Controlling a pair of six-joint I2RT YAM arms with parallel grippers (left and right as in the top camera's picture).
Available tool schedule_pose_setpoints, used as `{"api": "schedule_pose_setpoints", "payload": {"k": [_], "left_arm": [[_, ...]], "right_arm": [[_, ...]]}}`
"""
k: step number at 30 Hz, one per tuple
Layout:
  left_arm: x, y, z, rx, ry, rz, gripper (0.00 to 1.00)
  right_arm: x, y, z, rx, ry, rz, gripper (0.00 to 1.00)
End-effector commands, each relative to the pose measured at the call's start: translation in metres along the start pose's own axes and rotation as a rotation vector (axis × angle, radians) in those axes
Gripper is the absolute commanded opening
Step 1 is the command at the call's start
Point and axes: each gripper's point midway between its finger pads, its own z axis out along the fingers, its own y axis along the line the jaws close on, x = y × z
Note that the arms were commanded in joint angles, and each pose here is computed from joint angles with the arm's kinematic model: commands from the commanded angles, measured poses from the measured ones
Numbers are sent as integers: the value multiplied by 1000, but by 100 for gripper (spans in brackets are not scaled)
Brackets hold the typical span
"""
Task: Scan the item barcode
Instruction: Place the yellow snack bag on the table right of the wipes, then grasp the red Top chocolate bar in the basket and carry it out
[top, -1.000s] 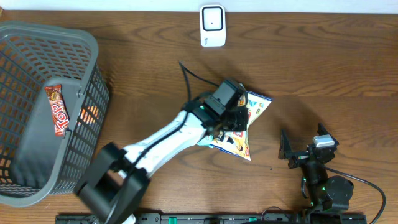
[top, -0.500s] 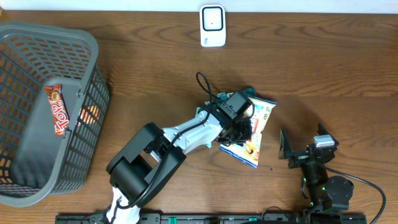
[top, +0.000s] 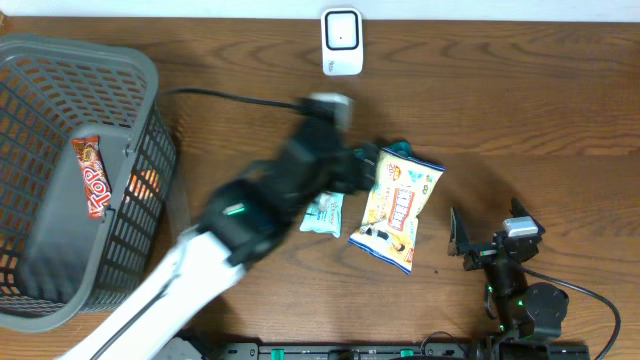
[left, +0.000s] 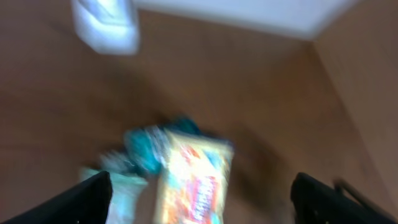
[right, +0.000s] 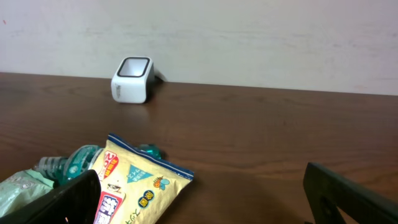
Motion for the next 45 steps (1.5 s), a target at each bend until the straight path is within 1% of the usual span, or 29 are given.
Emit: {"api": "schedule_pose_setpoints", "payload": {"k": [1,2,4,6,7,10,11,12,14,16,17,19,20,21,23,26,32,35,36,38,40,41,42,43,44,45], "left_arm": [[-80,62,-69,-245,-308,5,96],[-94,80,-89,-303,-361,-15,100],[-113,119,-122,-425,-438,-77,98],[-125,159,-151,-549,-495,-163,98],[-127,180,-165,-607,-518,-229,98],[-120,267,-221,-847,-645,-534,98],[-118,279,-229,-886,-660,-562,98],[-112,306,-243,-973,-668,-612,98],[-99,335,-251,-1061,-640,-668,98],[-81,363,-252,-1145,-568,-718,99],[-72,377,-248,-1179,-529,-736,98],[-52,408,-234,-1239,-390,-724,98],[-46,418,-224,-1243,-315,-695,98],[-39,429,-208,-1230,-208,-642,98],[-21,449,-174,-1178,-24,-569,98],[7,471,-139,-1131,132,-578,98],[53,503,-103,-1130,307,-621,99],[68,515,-90,-1125,355,-623,99],[73,519,-83,-1109,378,-613,99],[86,522,-61,-1017,437,-586,100],[100,527,-51,-998,475,-603,100],[109,529,-47,-996,500,-612,98],[116,530,-44,-994,520,-619,86],[120,531,-43,-992,534,-621,72],[124,531,-41,-990,549,-623,54],[126,531,-41,-989,556,-625,31]], "right_arm": [[1,0,0,0,4,-14,99],[1,0,0,0,4,-14,99],[1,0,0,0,4,-14,99],[1,0,0,0,4,-14,99],[1,0,0,0,4,-14,99],[1,0,0,0,4,-14,99],[1,0,0,0,4,-14,99],[1,0,0,0,4,-14,99],[1,0,0,0,4,-14,99],[1,0,0,0,4,-14,99],[1,0,0,0,4,-14,99],[1,0,0,0,4,-14,99],[1,0,0,0,4,-14,100],[1,0,0,0,4,-14,99],[1,0,0,0,4,-14,99],[1,0,0,0,4,-14,99],[1,0,0,0,4,-14,99],[1,0,0,0,4,-14,99],[1,0,0,0,4,-14,99],[1,0,0,0,4,-14,99],[1,0,0,0,4,-14,99],[1,0,0,0,4,-14,99],[1,0,0,0,4,-14,99],[1,0,0,0,4,-14,99],[1,0,0,0,4,-14,99],[1,0,0,0,4,-14,99]]}}
